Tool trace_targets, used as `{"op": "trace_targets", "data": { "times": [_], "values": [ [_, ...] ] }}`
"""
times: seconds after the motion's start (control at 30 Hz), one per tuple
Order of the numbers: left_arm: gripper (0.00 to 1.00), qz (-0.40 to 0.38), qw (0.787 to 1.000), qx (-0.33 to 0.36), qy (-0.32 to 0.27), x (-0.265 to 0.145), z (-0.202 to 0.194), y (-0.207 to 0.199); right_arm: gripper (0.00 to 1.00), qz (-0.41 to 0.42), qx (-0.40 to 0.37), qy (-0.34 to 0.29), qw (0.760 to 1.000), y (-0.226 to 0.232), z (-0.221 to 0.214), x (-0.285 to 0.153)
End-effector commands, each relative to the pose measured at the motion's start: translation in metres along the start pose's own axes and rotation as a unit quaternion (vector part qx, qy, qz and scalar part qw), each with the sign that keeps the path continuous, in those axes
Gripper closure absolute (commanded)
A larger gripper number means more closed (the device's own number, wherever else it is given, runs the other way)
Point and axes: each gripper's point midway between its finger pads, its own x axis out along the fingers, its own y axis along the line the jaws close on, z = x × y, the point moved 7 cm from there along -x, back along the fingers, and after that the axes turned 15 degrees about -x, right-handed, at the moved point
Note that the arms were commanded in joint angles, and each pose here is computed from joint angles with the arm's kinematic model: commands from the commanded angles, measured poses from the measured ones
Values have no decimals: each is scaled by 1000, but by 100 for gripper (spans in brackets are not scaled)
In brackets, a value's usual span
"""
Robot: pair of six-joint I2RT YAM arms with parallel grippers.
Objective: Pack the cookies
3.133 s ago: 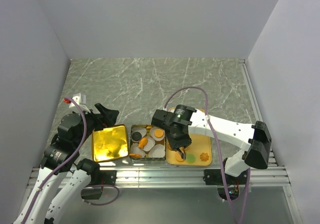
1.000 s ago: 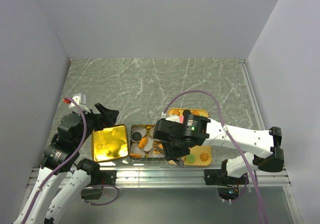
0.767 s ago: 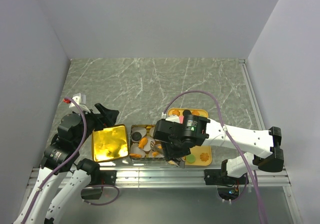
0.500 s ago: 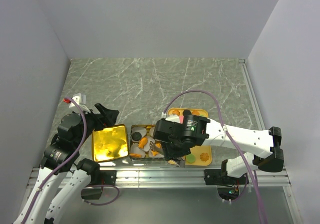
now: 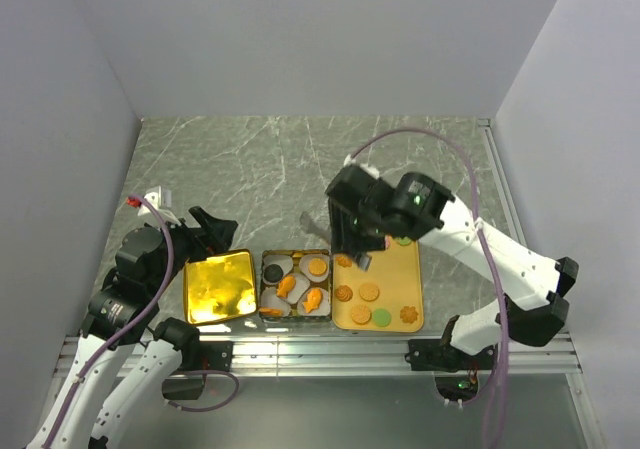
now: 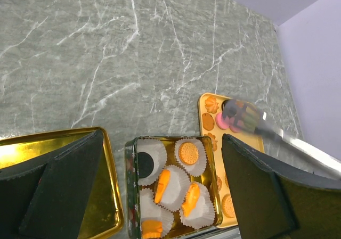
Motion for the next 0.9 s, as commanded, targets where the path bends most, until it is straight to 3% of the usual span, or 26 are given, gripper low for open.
{"op": "trace_targets", "data": {
  "times": [0.0, 0.2, 0.27, 0.43, 0.47, 0.77, 0.87],
  "values": [
    [1, 4, 1000, -6, -12, 2, 3, -1, 42, -45, -11, -15, 999, -35, 36, 9],
    [0, 32, 999, -8, -3, 11, 1, 4, 42, -86, -14, -22, 996, -84, 114, 54],
    [1, 46, 999, -7, 8, 18, -2, 6, 42, -95, 2, -43, 995, -108, 142, 63],
    [0, 91, 995, -9, 27, 31, -7, 14, 43, -102, 41, -12, 994, -151, 186, 130],
    [1, 105, 994, -9, 37, 36, -10, 16, 43, -103, 52, -32, 993, -160, 199, 128],
    [0, 195, 972, -1, 130, 60, -24, 24, 42, -120, 84, 22, 989, -201, 199, 231],
    [1, 201, 970, -5, 135, 65, -23, 22, 42, -101, 91, 39, 990, -200, 193, 260]
  ]
}}
